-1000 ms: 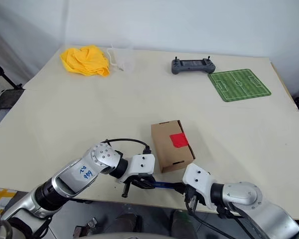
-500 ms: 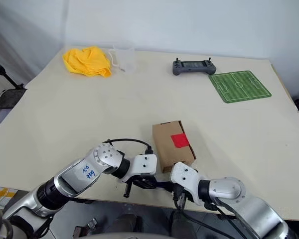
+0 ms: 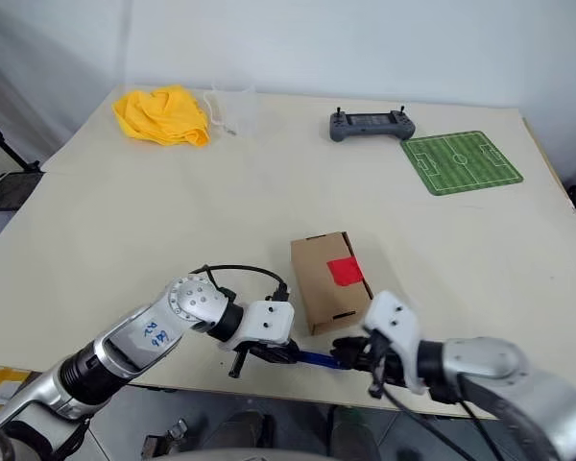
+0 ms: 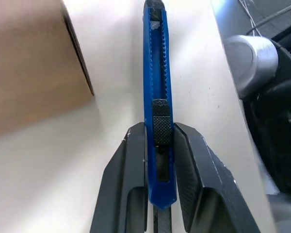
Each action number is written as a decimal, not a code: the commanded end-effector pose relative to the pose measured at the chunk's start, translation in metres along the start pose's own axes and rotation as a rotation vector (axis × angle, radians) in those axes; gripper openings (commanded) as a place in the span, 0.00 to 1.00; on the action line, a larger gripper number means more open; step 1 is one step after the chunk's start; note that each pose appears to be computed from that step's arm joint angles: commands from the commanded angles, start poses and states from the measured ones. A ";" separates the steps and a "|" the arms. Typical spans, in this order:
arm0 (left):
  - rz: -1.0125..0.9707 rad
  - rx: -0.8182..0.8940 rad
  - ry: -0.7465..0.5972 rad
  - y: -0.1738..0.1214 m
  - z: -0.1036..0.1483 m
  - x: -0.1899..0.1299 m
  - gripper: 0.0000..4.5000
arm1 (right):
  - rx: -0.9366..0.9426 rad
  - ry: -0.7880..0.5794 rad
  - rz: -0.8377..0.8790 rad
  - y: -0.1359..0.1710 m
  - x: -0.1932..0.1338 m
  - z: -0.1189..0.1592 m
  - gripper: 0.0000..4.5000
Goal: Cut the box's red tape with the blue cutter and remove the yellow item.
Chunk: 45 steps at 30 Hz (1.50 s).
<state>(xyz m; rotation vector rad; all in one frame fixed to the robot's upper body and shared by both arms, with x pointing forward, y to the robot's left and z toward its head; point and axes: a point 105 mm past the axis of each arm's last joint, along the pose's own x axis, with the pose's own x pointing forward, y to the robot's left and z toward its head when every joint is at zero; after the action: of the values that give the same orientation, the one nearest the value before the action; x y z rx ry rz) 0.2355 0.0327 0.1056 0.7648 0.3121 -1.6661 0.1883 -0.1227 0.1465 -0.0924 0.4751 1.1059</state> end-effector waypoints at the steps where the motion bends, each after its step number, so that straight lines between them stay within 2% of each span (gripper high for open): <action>1: 0.030 0.196 -0.141 0.008 0.031 -0.015 0.10 | 0.143 -0.035 0.009 0.014 -0.022 0.027 0.45; 4: 0.065 0.252 -0.180 0.016 0.050 -0.019 0.10 | 0.326 0.026 -0.054 0.012 -0.030 0.028 0.68; 7: 0.065 0.279 -0.202 0.019 0.063 -0.019 0.10 | 0.369 0.015 -0.074 0.009 -0.030 0.029 0.92; 8: 0.060 0.303 -0.196 0.019 0.067 -0.019 0.10 | 0.380 0.007 -0.074 0.009 -0.030 0.029 0.99; 9: 0.051 0.326 -0.185 0.020 0.070 -0.018 0.10 | 0.389 -0.004 -0.073 0.009 -0.028 0.029 1.00; 25: 0.034 0.346 -0.158 0.031 0.078 -0.012 0.10 | 0.449 -0.031 -0.068 -0.009 -0.021 0.030 1.00; 40: 0.053 0.358 -0.147 0.036 0.082 -0.014 0.10 | 0.510 -0.035 -0.071 -0.012 -0.011 0.021 1.00; 43: 0.052 0.358 -0.144 0.036 0.082 -0.014 0.10 | 0.517 -0.047 -0.078 -0.014 -0.010 0.022 0.87; 45: 0.051 0.357 -0.144 0.036 0.082 -0.013 0.10 | 0.521 -0.052 -0.081 -0.015 -0.009 0.022 0.72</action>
<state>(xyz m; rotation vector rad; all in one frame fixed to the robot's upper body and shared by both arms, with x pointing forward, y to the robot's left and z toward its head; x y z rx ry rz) 0.2485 -0.0107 0.1743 0.8805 -0.0627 -1.7380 0.2064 -0.1340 0.1643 0.3566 0.7009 0.8573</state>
